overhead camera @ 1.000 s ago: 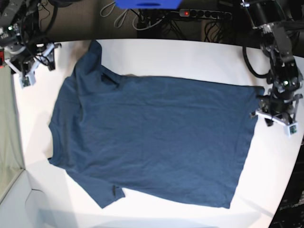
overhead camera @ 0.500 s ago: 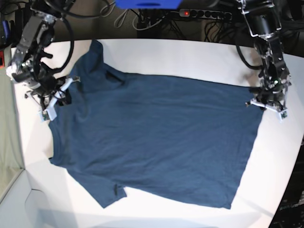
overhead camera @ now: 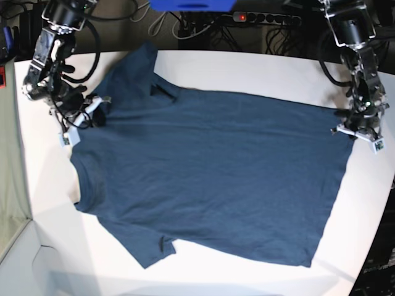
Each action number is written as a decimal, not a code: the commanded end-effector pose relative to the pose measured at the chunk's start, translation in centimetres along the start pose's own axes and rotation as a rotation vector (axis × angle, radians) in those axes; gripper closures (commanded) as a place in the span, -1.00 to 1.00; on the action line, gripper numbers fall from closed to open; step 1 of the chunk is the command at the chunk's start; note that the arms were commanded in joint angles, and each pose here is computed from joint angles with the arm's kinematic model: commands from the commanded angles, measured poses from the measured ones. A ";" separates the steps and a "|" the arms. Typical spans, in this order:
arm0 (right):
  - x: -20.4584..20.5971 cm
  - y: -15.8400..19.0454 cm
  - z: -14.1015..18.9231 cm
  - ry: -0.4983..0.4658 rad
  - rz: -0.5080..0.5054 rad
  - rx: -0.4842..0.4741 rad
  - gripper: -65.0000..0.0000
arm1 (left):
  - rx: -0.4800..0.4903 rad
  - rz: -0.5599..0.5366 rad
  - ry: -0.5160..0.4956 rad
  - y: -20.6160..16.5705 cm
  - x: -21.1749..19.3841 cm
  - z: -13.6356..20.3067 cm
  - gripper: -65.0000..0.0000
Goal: Layout the t-shirt on the table in an organized manner, then fold the t-shirt properly
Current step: 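Drag the shoulder edges apart with both grippers to straighten the shirt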
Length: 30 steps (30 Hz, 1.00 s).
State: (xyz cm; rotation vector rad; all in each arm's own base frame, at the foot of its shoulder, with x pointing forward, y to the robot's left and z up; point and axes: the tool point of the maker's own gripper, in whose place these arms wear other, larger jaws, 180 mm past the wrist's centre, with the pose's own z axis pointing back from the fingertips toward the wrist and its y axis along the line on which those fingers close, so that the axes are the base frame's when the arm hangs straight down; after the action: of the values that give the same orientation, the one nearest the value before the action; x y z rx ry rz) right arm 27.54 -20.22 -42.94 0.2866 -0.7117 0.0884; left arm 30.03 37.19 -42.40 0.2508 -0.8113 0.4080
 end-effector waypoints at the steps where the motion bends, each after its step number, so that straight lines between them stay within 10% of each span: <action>1: -0.7 -1.4 0.3 0.036 0.008 -0.039 0.82 | 0.033 -0.023 -0.044 1.4 2.0 0.3 0.46; 17: -0.2 -1.0 4.9 -0.031 0.203 -0.141 0.82 | -0.097 -0.028 -0.241 -4.9 8.9 6.9 0.45; 30: -8.5 2.5 5.9 0.186 0.299 -0.014 0.82 | -0.113 -0.027 0.061 -8.3 -0.2 0.6 0.45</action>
State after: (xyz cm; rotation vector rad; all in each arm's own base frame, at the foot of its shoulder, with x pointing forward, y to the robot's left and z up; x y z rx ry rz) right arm 18.09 -18.54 -43.08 0.1896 -0.6291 0.3647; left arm 33.30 28.89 -42.88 0.1278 -0.7773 0.3388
